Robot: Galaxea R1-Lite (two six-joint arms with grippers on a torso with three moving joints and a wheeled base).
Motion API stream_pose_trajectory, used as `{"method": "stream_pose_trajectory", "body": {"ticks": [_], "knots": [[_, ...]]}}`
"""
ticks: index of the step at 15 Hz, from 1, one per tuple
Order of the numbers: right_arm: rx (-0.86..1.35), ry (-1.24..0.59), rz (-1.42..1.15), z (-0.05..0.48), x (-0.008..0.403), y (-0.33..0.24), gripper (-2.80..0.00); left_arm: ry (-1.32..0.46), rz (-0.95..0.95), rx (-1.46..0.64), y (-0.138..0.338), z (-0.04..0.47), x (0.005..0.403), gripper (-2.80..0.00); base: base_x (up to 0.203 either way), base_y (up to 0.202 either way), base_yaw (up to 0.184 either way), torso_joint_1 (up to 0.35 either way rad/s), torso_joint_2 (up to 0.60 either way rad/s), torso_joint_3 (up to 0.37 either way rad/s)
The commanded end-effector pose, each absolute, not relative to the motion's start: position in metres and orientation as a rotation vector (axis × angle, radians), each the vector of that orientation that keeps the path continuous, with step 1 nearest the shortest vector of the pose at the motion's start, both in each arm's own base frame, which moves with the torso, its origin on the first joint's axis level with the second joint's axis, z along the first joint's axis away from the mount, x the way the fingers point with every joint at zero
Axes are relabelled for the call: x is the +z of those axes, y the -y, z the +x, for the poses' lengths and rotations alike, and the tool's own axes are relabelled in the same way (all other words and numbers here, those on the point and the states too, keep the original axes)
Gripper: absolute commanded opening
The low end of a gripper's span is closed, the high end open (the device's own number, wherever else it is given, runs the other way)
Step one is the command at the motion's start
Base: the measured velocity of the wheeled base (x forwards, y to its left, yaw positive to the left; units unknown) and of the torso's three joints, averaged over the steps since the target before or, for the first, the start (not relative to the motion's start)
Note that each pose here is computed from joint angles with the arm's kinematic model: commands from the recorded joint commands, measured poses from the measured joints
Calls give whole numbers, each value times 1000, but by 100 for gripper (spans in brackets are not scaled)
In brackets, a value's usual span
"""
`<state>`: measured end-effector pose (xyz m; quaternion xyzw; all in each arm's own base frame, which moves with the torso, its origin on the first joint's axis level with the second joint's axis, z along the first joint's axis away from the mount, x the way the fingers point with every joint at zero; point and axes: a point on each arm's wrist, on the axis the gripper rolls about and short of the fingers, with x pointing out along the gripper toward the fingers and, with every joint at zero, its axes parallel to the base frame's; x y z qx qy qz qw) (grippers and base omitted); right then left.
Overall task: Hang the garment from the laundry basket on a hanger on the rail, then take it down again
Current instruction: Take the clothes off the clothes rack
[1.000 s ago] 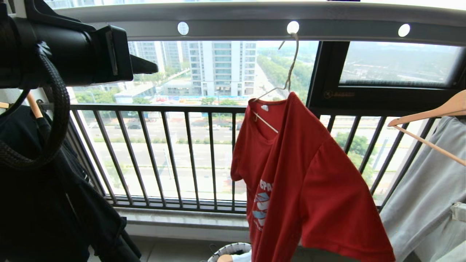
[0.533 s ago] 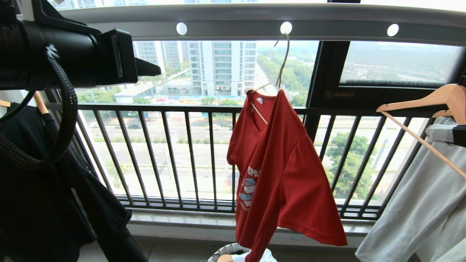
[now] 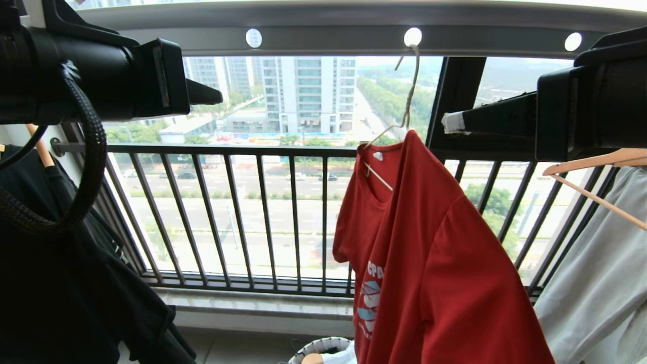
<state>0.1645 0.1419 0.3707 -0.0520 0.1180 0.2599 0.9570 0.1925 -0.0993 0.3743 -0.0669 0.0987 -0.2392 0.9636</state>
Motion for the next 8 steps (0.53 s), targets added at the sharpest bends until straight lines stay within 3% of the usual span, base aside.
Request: {"method": "stream_pose_trajectory", "body": {"ticks": [1,8], "knots": [[509,-283,-138,194,360,-174,0,-197,-138,-485,98,191,375,-280,0,0,0,0,0,0],[415,-252,-114,237,357,-183,0,-184,-140,-482,96,186,378,-280,0,0,0,0,0,0]]}}
